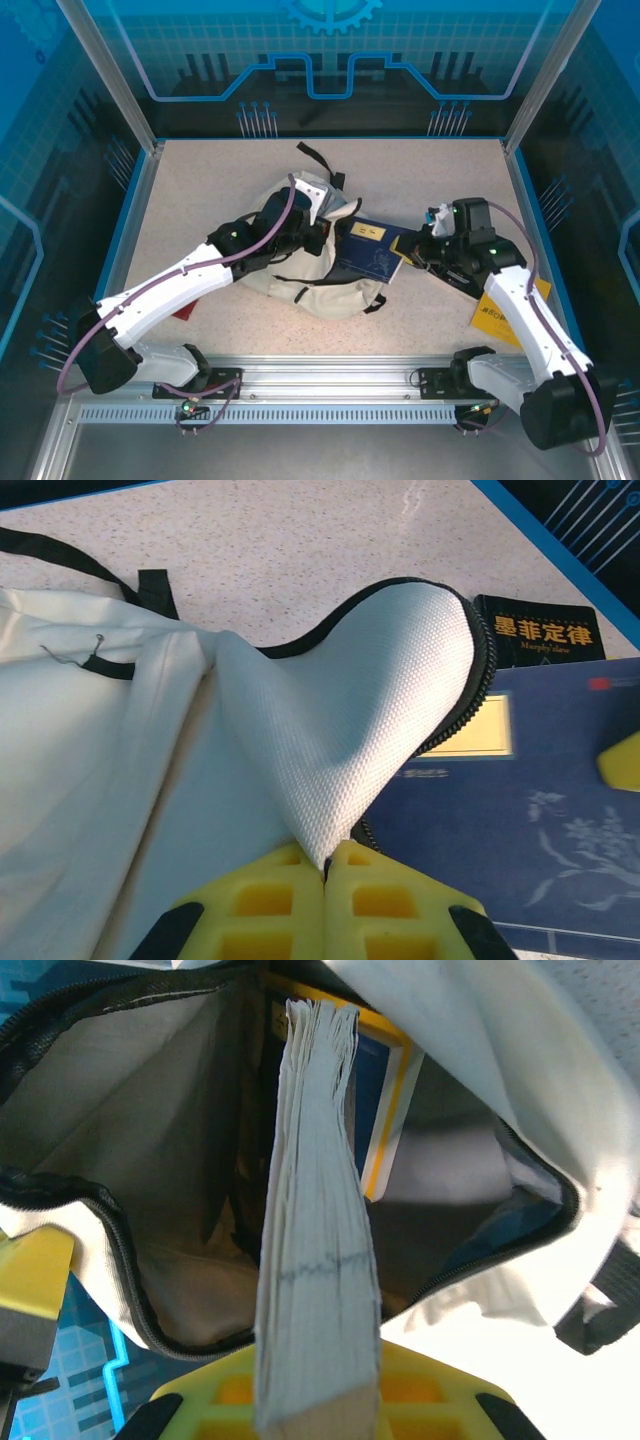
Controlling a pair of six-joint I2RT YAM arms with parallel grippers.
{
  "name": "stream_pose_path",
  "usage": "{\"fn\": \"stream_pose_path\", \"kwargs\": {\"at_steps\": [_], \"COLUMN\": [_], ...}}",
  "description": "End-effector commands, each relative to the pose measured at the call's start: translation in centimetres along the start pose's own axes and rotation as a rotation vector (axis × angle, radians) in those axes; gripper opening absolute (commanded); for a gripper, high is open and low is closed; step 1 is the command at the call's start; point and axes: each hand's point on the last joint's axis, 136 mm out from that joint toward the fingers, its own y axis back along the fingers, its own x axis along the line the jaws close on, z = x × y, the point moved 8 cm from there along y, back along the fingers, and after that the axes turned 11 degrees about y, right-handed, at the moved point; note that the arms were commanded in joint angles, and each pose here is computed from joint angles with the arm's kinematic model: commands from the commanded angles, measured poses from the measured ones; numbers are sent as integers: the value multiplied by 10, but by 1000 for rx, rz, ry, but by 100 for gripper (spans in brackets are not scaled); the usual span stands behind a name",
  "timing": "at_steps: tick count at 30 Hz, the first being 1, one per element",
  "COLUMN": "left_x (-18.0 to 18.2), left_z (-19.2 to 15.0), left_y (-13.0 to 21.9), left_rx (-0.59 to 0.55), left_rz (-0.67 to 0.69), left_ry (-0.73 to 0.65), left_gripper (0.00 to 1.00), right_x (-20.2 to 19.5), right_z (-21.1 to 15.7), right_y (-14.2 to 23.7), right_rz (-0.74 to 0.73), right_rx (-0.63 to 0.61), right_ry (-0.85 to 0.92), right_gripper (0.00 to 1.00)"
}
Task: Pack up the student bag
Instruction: Place the book in the student bag.
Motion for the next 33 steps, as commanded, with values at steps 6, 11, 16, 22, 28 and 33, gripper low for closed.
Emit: {"fn": "stream_pose_path", "kwargs": {"at_steps": [6,11,16,22,28,33], "left_x": [-9,-6,-6,-2,0,6], "left_z": [12,13,12,9,7,5], "left_y": [18,20,16,16,14,14], "left_rx": [-97,-132,-150,-156,-159,-154], "left_rz": [-99,-91,-118,-100,-89,-67], "left_ry": [1,66,121,138,143,155], "left_gripper": [0,0,0,0,0,0], "right_x": [23,33,29,17,22,11], "right_z": [17,26,33,33,23,22], "right_y": [-51,-92,-135,-178,-213,-204], "right_rz": [72,125,74,87,66,15], "right_rx": [-3,-30,-21,-52,11,9], "right_ry": [37,61,43,8,0,-22], "right_gripper": [0,0,0,0,17,50]}}
